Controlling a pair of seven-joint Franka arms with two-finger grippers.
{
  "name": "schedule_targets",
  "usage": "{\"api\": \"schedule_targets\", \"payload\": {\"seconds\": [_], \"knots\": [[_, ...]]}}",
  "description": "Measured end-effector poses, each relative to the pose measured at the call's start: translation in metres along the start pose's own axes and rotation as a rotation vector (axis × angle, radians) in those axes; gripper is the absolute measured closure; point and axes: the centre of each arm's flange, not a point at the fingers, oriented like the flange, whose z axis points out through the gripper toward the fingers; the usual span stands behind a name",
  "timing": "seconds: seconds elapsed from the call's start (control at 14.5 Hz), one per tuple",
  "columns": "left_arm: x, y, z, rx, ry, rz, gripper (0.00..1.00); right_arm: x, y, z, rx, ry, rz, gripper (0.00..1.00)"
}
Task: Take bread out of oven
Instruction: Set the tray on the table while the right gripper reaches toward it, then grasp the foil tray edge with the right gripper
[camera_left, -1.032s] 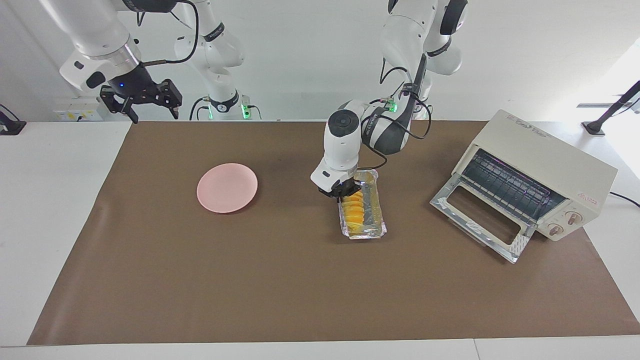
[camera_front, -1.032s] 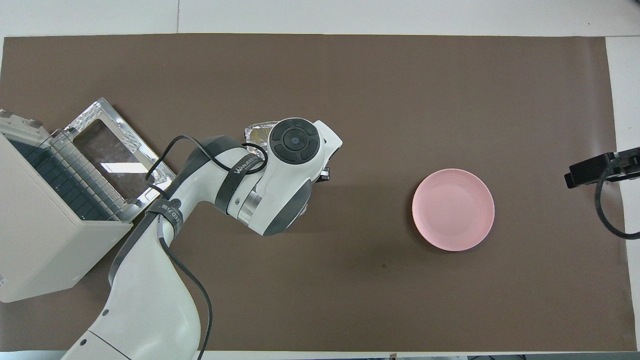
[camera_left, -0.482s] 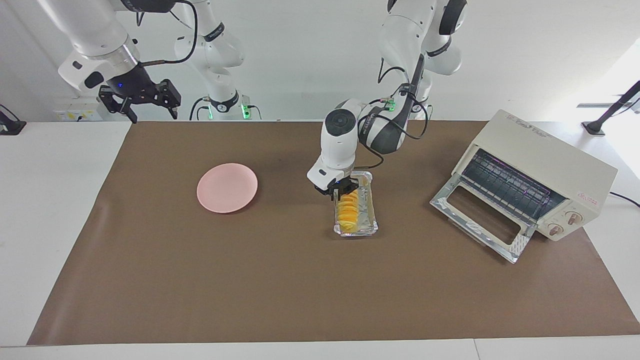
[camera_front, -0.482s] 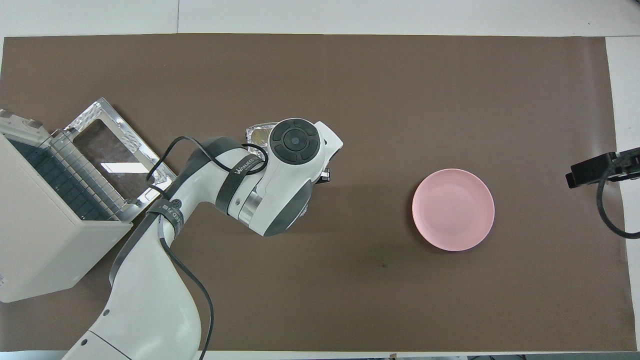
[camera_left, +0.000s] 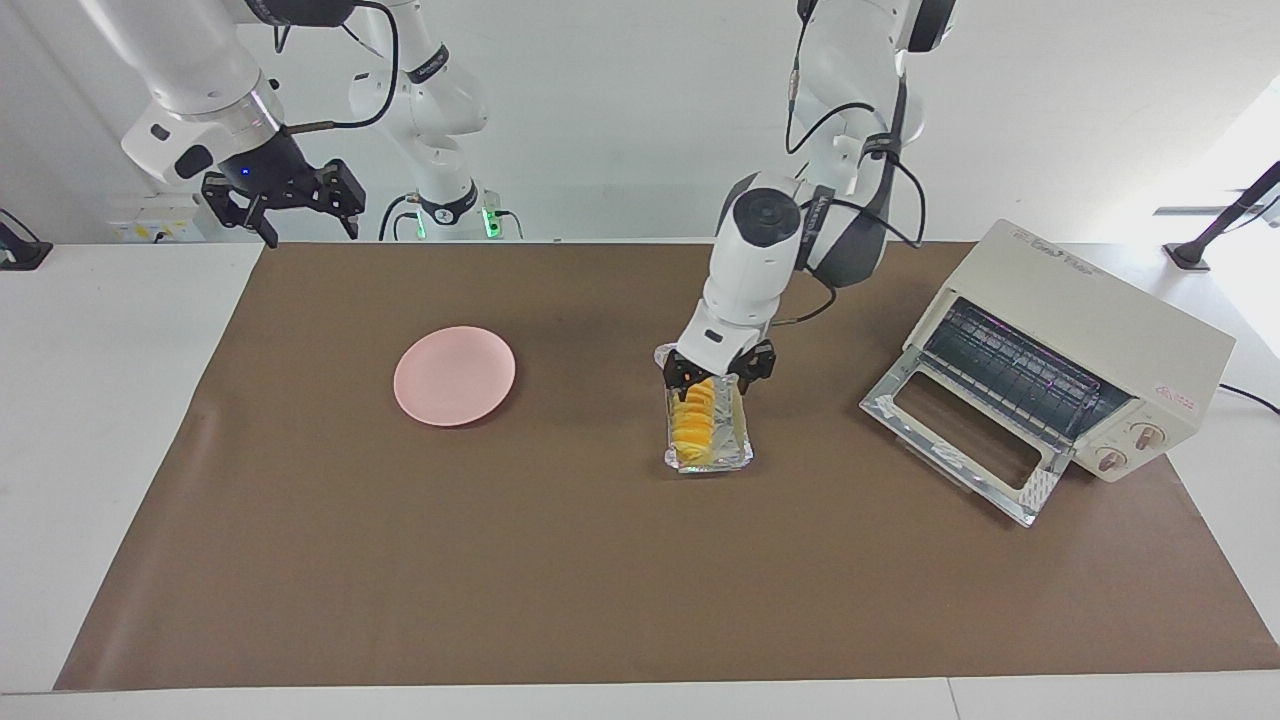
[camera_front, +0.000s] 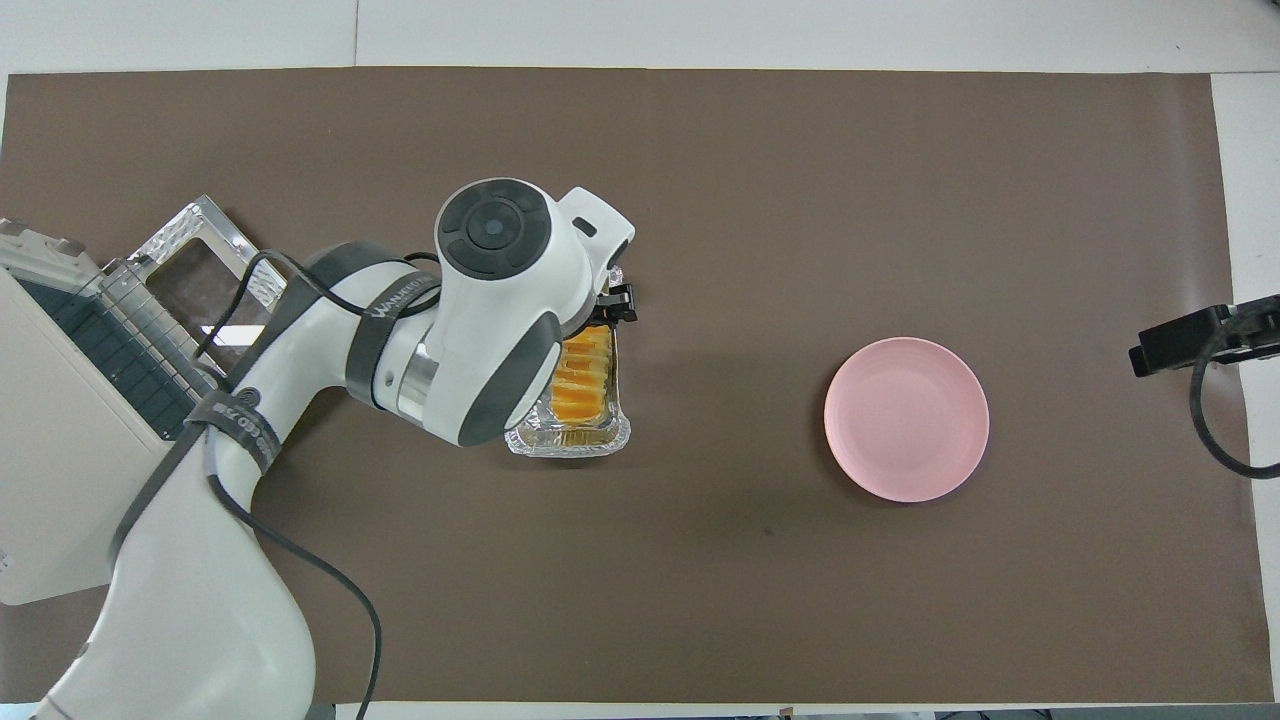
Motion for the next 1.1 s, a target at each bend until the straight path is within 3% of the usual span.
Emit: {"api": "schedule_targets", "payload": {"seconds": [0.21,0.62,1.1], "knots": [[0.020,-0.064,-0.041,0.015,-0.031,-0.085,0.00,0.015,-0.029,0.018,-0.007,0.036,-0.012,0.00],[0.027,-0.210,-0.117,0.035,-0.140,-0.071,0.00,0.069,-0.171,0.096,-0.001,0.087,0.020,0.00],[-0.010,-0.240,-0.141,0.092,-0.257,0.013,0.00,0.141,-0.348,0.238,0.015,0.067,0.143,0.00]]}}
